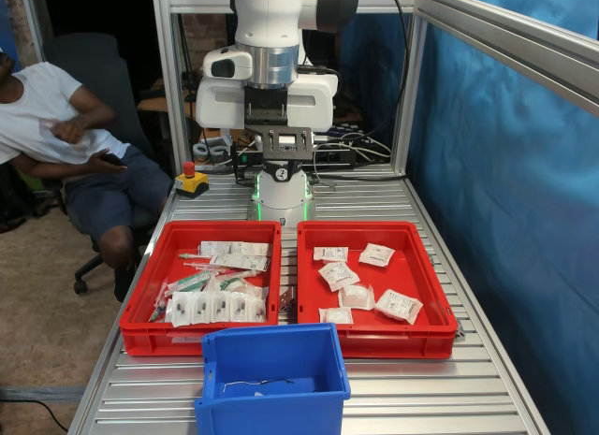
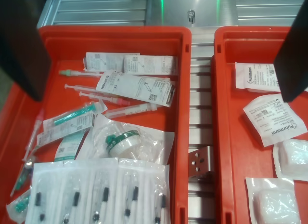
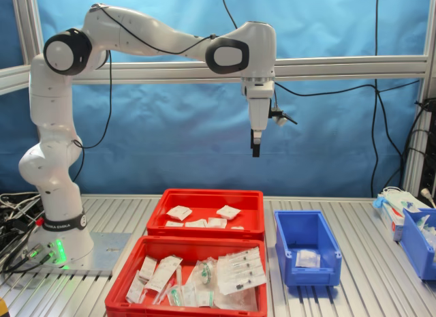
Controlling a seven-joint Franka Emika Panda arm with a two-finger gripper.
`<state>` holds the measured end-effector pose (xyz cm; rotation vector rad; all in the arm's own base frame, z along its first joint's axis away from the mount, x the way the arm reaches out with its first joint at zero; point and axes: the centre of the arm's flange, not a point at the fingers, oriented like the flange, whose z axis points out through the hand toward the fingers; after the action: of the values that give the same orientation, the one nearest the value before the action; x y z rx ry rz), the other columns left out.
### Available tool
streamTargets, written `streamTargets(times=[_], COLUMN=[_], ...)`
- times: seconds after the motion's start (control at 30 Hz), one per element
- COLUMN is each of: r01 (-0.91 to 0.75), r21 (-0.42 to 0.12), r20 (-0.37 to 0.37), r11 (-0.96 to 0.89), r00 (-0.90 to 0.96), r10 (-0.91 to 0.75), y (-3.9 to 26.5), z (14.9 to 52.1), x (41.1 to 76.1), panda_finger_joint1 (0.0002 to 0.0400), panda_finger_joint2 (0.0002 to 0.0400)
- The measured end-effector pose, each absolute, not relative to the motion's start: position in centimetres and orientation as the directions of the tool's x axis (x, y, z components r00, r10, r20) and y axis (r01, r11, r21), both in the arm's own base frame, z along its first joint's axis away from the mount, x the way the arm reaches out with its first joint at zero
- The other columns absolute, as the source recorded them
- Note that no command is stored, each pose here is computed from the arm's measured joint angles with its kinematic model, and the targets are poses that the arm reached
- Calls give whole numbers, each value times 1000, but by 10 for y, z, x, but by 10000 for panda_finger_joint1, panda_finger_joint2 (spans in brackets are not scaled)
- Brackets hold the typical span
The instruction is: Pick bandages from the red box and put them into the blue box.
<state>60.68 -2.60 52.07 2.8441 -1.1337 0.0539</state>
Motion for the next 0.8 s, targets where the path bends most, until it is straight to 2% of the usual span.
streamTargets(times=[0.6,0.8], r01=[-685,-675], r21=[62,45], r20=[60,74], r11=[-725,-737], r00=[728,738], r10=[-683,-671], y=[-24,-17], z=[519,501], x=[607,608], panda_finger_joint1=[400,400], panda_finger_joint2=[400,400])
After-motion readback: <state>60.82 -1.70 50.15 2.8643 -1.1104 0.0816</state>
